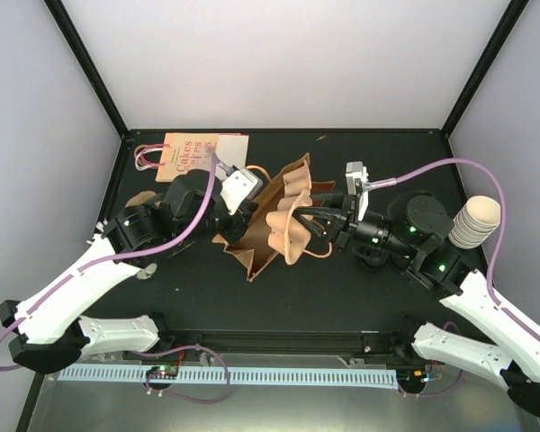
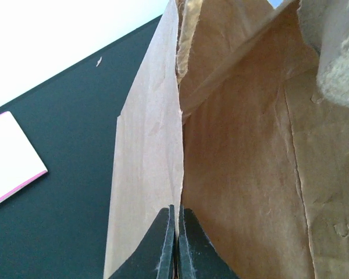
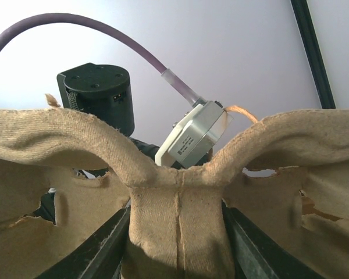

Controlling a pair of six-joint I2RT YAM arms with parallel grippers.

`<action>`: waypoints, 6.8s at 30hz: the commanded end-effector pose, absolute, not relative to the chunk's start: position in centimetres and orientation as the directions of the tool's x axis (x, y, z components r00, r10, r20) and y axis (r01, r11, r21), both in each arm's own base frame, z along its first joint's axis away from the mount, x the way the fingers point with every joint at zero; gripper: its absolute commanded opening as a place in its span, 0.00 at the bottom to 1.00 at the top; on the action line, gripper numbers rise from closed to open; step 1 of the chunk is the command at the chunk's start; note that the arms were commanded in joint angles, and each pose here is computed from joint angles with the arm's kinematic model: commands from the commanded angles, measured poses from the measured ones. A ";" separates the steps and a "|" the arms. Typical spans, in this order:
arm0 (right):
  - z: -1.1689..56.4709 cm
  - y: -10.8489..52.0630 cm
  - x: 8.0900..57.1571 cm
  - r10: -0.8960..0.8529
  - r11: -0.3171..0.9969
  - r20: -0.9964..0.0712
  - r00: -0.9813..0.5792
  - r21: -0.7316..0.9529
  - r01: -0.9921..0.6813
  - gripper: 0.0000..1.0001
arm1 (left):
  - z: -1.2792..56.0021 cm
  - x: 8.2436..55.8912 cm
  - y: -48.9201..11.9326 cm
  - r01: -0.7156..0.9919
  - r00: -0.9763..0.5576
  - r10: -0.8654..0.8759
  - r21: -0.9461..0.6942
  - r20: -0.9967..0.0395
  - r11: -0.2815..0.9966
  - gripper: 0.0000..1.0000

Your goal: Pack the takeout coffee

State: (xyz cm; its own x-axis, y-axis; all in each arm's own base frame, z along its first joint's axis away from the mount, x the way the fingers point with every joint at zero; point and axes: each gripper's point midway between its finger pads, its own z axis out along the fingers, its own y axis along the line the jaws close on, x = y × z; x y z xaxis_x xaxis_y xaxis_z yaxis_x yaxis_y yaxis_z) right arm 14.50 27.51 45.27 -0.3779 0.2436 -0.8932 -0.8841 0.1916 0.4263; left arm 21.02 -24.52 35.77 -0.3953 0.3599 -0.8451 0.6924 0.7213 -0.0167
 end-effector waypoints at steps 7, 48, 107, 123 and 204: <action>41.5 27.9 14.5 0.196 0.197 -0.874 -0.445 0.480 -0.855 0.41 | 37.4 20.6 -24.9 0.714 -0.353 0.334 -0.021 -0.874 0.700 0.01; 26.9 24.7 20.5 -0.228 0.758 -0.811 -0.538 0.199 -0.621 0.36 | 32.6 20.2 -27.8 0.762 -0.440 0.409 -0.092 -0.800 0.641 0.02; 21.7 29.4 19.4 -0.400 0.777 -0.816 -0.416 -0.062 -0.626 0.35 | 34.4 18.2 -30.5 0.813 -0.417 0.365 -0.162 -0.832 0.559 0.02; 19.3 29.5 19.5 -0.433 0.783 -0.783 -0.446 -0.082 -0.617 0.35 | 36.2 17.8 -30.6 0.824 -0.307 0.448 0.001 -0.840 0.566 0.02; 13.8 25.9 13.9 -0.616 0.744 -0.416 -0.668 -0.028 -0.668 0.32 | 34.4 14.8 -31.8 0.700 -0.699 0.200 -0.603 -0.686 0.382 0.14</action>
